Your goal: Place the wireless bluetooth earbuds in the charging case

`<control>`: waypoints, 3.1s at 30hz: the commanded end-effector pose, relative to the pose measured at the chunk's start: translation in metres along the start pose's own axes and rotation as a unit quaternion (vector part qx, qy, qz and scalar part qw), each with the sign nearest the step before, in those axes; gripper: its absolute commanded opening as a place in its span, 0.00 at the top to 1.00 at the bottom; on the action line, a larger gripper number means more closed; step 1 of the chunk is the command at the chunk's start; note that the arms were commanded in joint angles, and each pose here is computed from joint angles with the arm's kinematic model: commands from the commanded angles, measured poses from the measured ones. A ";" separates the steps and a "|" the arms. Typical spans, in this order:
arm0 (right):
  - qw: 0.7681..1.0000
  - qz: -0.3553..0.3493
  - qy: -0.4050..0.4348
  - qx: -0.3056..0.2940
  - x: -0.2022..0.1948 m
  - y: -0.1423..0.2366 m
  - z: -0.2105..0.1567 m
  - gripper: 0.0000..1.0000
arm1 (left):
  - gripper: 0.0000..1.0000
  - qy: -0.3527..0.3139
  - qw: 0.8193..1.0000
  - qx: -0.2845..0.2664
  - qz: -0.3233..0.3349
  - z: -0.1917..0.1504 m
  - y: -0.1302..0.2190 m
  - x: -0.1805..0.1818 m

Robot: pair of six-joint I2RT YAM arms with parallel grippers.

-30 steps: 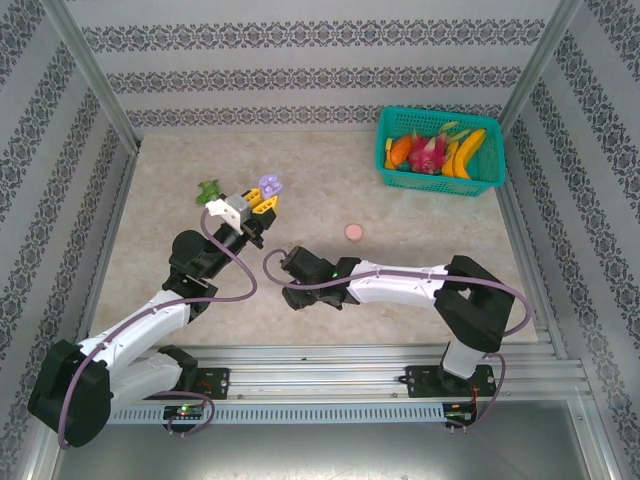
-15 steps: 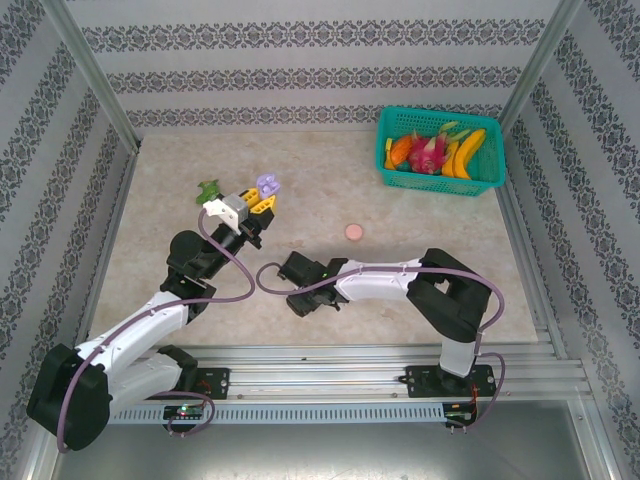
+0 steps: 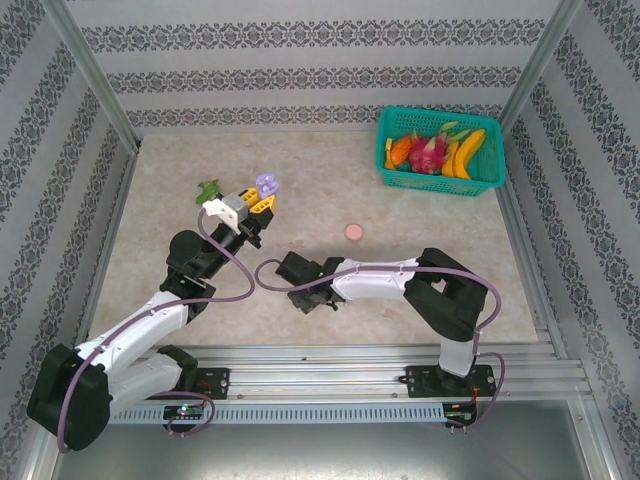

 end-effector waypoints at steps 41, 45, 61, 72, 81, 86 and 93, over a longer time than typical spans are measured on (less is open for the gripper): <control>0.998 -0.003 -0.029 0.058 -0.009 0.015 -0.014 0.62 | 1.00 0.005 1.000 -0.017 0.005 0.010 0.000 0.003; 0.997 -0.010 -0.025 0.066 -0.011 0.014 -0.017 0.61 | 1.00 0.007 1.000 -0.018 0.004 0.010 0.000 0.002; 0.994 -0.068 -0.020 0.088 -0.018 0.001 -0.013 0.66 | 1.00 0.010 1.000 -0.016 0.006 0.009 -0.001 0.003; 0.994 -0.066 -0.022 0.089 -0.021 -0.004 -0.010 0.68 | 1.00 0.010 1.000 -0.016 0.006 0.009 -0.001 0.003; 0.994 -0.056 -0.034 0.088 -0.027 -0.007 -0.007 0.68 | 1.00 0.010 1.000 -0.015 0.005 0.008 -0.001 0.003; 0.994 -0.052 -0.035 0.086 -0.031 -0.007 -0.005 0.68 | 1.00 0.010 1.000 -0.015 0.004 0.009 -0.002 0.003; 0.995 -0.047 -0.025 0.089 -0.033 -0.006 0.000 0.68 | 1.00 0.013 1.000 -0.013 0.004 0.007 -0.003 0.004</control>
Point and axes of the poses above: each hand's point on the last joint's axis, 136 mm out from that joint toward the fingers, its own y axis back along the fingers, its own x axis along the line the jaws close on, z = x × y, the point moved 8 cm from there along y, back along the fingers, and after that the axes turned 8 degrees about y, right-handed, at the moved point
